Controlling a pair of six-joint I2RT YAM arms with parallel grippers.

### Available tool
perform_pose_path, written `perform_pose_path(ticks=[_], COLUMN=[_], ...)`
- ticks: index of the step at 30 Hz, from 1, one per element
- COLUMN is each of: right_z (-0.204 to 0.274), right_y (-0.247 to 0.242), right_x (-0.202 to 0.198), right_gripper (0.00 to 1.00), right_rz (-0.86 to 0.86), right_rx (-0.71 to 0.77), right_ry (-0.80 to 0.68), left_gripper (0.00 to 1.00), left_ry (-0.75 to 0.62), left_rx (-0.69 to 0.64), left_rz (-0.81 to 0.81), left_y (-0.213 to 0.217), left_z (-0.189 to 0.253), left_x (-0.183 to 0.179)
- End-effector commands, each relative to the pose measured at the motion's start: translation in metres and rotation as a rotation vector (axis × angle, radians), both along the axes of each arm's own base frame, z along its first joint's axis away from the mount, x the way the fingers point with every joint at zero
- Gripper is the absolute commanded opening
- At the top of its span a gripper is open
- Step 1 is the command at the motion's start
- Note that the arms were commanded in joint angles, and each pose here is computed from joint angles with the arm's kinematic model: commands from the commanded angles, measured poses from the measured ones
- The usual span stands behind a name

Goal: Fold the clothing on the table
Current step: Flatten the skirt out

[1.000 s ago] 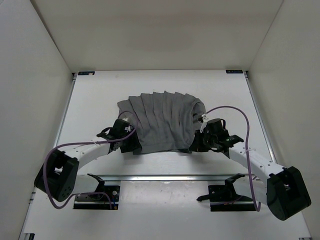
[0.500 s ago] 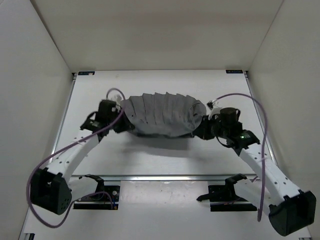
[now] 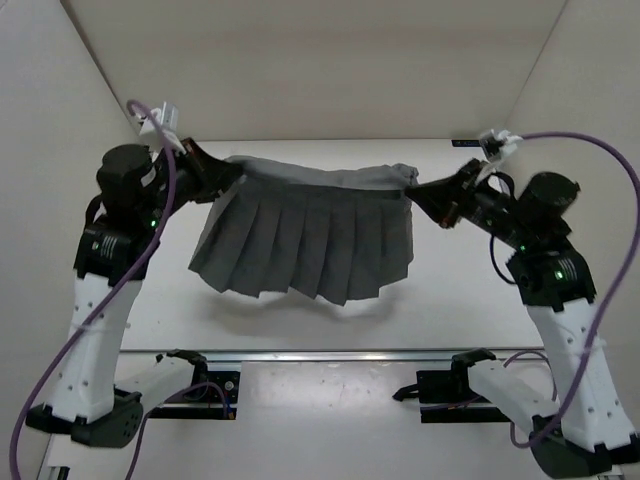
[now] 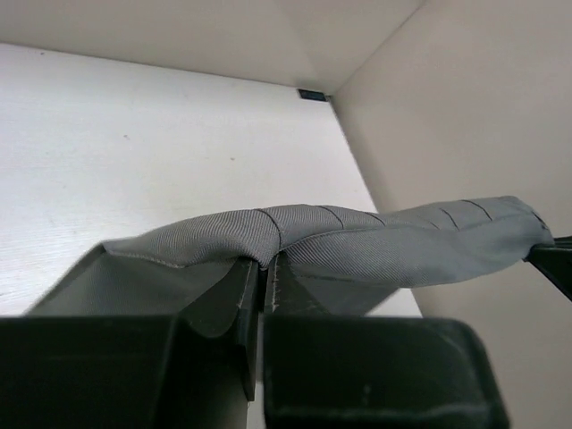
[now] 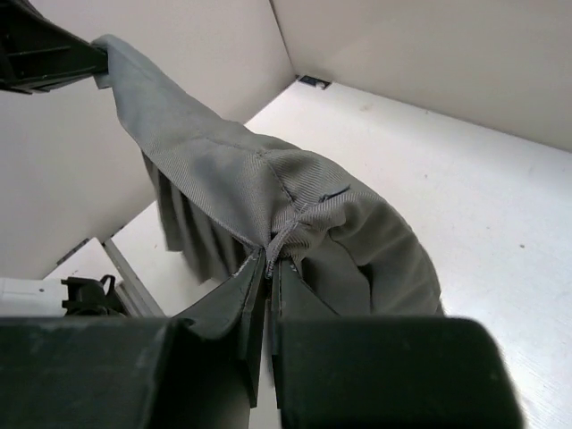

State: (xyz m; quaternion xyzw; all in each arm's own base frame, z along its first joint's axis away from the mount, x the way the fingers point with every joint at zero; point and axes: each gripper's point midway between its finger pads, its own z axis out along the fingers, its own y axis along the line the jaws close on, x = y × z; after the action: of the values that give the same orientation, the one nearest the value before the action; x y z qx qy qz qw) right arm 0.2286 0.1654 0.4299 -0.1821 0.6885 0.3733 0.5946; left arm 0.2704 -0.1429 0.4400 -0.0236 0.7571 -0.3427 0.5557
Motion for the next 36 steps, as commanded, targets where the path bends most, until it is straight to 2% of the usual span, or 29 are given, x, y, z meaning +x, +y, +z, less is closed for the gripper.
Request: perform_pose_path(ticks=[1, 4, 6, 7, 8, 9, 12, 15, 17, 18, 19, 20, 21, 23, 24, 26, 27, 29, 31, 33, 34, 35, 36], right_z=[-0.036, -0.044, -0.03, -0.008, -0.011, 0.006, 0.042, 0.026, -0.017, -0.029, -0.064, -0.126, -0.12, -0.187, -0.204, -0.257, -0.261, -0.301, -0.321, -0.34, -0.337, -0.341, -0.34], right_y=[0.014, 0.027, 0.03, 0.031, 0.031, 0.029, 0.018, 0.002, -0.009, -0.009, -0.012, -0.01, -0.01, -0.007, -0.007, -0.006, -0.007, -0.014, -0.017, -0.019, -0.016, -0.021, -0.021], right_x=[0.051, 0.09, 0.12, 0.122, 0.137, 0.141, 0.145, 0.149, 0.156, 0.153, 0.159, 0.148, 0.145, 0.129, 0.122, 0.093, 0.087, 0.052, 0.03, 0.006, 0.001, -0.006, -0.011], right_gripper=[0.0, 0.0, 0.0, 0.0, 0.0, 0.0, 0.0, 0.01, 0.0, 0.0, 0.0, 0.01, 0.01, 0.0, 0.0, 0.0, 0.0, 0.0, 0.0, 0.05, 0.14, 0.27, 0.35], right_rz=[0.003, 0.004, -0.027, -0.032, -0.062, -0.077, -0.111, -0.133, -0.155, -0.142, -0.149, -0.133, -0.129, -0.127, -0.14, -0.158, -0.165, -0.202, -0.216, -0.198, -0.168, -0.176, -0.176], right_rx=[-0.033, -0.079, -0.114, -0.125, -0.143, -0.159, -0.16, -0.152, -0.161, -0.156, -0.159, -0.134, -0.129, -0.126, -0.133, -0.118, -0.092, -0.097, -0.123, -0.127, -0.101, -0.101, -0.095], right_ry=[0.132, 0.135, 0.102, 0.047, 0.065, 0.034, -0.04, 0.008, 0.111, 0.142, 0.217, 0.356, 0.343, 0.485, 0.519, 0.67, 0.681, 0.772, 0.809, 0.868, 0.876, 0.878, 0.865], left_gripper=[0.0, 0.0, 0.0, 0.0, 0.0, 0.0, 0.0, 0.0, 0.0, 0.0, 0.0, 0.0, 0.0, 0.0, 0.0, 0.0, 0.0, 0.0, 0.01, 0.35, 0.38, 0.42, 0.49], left_ry=[0.126, 0.151, 0.146, 0.135, 0.127, 0.105, 0.037, 0.06, 0.14, 0.218, 0.219, 0.329, 0.331, 0.44, 0.466, 0.566, 0.62, 0.667, 0.709, 0.743, 0.743, 0.754, 0.755], left_rx=[0.073, 0.093, 0.118, 0.13, 0.134, 0.14, 0.09, 0.1, 0.146, 0.168, 0.162, 0.161, 0.161, 0.152, 0.141, 0.138, 0.157, 0.174, 0.211, 0.242, 0.239, 0.229, 0.224], left_rz=[0.028, 0.035, 0.057, 0.059, 0.073, 0.074, 0.099, 0.081, 0.081, 0.057, 0.043, 0.026, 0.026, 0.017, 0.002, -0.008, -0.025, -0.068, -0.098, -0.118, -0.118, -0.121, -0.118], left_y=[0.003, -0.001, 0.005, 0.003, 0.007, 0.01, 0.024, 0.021, 0.014, 0.006, 0.001, -0.007, -0.007, -0.008, -0.013, -0.014, -0.015, -0.023, -0.025, -0.02, -0.018, -0.016, -0.012], left_z=[-0.041, -0.045, -0.034, -0.021, -0.013, 0.004, 0.036, 0.016, -0.031, -0.069, -0.079, -0.149, -0.15, -0.22, -0.235, -0.296, -0.326, -0.351, -0.37, -0.385, -0.386, -0.386, -0.386], left_x=[0.048, 0.096, 0.122, 0.134, 0.142, 0.153, 0.164, 0.159, 0.154, 0.147, 0.145, 0.128, 0.128, 0.099, 0.089, 0.048, 0.024, -0.005, -0.03, -0.052, -0.057, -0.059, -0.063])
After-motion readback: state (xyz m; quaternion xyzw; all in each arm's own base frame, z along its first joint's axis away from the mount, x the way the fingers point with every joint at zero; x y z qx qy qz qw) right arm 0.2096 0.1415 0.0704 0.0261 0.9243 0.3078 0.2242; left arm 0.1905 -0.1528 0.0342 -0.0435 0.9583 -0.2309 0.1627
